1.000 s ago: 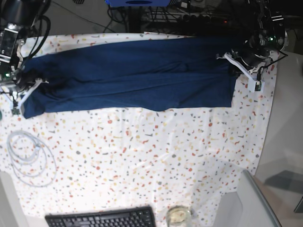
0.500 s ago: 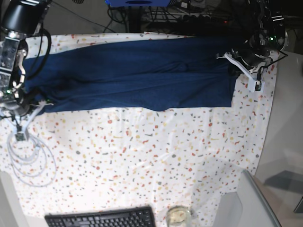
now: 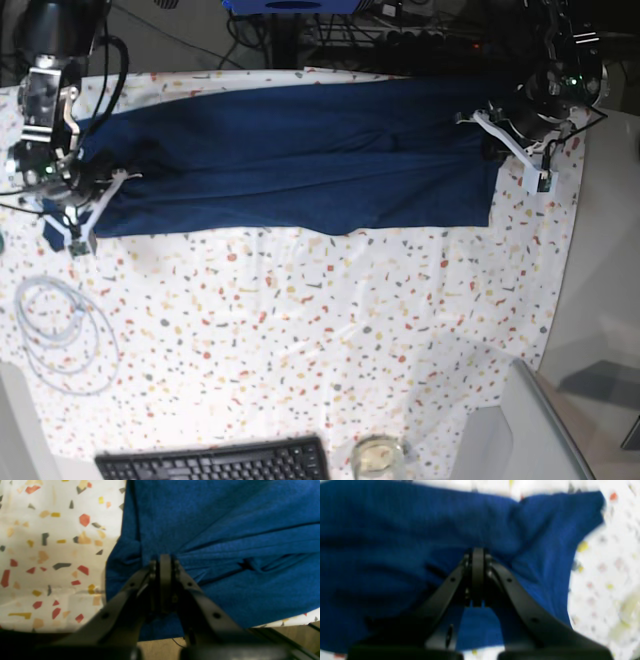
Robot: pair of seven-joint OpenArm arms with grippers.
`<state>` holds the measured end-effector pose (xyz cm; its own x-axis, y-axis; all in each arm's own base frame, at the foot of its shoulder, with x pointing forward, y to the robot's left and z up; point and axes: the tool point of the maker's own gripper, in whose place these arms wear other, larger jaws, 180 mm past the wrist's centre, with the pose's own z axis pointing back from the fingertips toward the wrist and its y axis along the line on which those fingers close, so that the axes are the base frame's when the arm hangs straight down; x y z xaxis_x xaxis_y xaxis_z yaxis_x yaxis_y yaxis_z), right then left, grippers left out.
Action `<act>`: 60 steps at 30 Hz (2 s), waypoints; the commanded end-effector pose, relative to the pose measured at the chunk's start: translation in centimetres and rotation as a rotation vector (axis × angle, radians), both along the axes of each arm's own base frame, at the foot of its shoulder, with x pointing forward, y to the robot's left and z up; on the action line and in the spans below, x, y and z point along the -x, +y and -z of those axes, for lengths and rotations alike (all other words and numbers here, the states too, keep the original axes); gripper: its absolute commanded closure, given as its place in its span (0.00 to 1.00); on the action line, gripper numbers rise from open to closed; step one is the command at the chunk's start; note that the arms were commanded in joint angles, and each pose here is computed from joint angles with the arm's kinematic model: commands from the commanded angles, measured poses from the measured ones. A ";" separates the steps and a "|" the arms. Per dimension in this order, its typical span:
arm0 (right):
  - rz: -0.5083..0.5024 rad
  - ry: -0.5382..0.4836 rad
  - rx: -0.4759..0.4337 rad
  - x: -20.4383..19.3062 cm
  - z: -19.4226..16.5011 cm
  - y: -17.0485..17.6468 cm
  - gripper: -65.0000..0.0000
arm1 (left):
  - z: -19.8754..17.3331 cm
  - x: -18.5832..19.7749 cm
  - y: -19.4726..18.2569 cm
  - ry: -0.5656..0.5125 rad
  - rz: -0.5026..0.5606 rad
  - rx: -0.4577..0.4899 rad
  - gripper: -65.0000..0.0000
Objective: Layout the t-shirt on the table in an organized manner, then fold the t-shirt properly
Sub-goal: 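Fold the shirt lengthwise with both grippers, pulling the edges over the shirt, then adjust the grip on the strip ends with both grippers, pulling them taut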
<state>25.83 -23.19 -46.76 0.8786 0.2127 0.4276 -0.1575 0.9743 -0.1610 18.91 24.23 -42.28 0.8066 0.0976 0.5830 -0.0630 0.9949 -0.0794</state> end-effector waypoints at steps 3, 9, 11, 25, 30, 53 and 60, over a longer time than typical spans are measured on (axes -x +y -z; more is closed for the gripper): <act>-0.004 -0.051 0.011 -0.2 -1.5 -0.1 1.00 | -0.9 -0.6 0.4 -0.032 0.002 -0.013 1.00; 0.004 -0.035 0.015 0.5 -1.4 -0.4 1.00 | -1.0 -0.7 0.3 -0.034 0.003 -0.011 1.00; 0.000 -0.058 0.029 0.0 -2.4 -0.6 1.00 | -1.0 -0.7 0.3 -0.034 0.003 -0.011 1.00; -0.084 -0.007 -0.013 -4.6 -1.2 2.9 1.00 | -0.9 -0.6 0.4 -0.031 0.003 -0.010 1.00; -0.112 0.012 -0.004 -1.4 -0.7 3.6 1.00 | -0.9 -0.6 0.3 -0.031 0.002 -0.009 1.00; -0.156 -0.010 0.041 2.9 -3.3 4.4 1.00 | -2.3 0.6 -0.4 -0.045 0.033 -0.025 1.00; 0.042 -0.160 0.050 -5.4 -7.2 -1.4 0.99 | -1.8 1.8 -0.4 -0.016 0.033 -0.024 1.00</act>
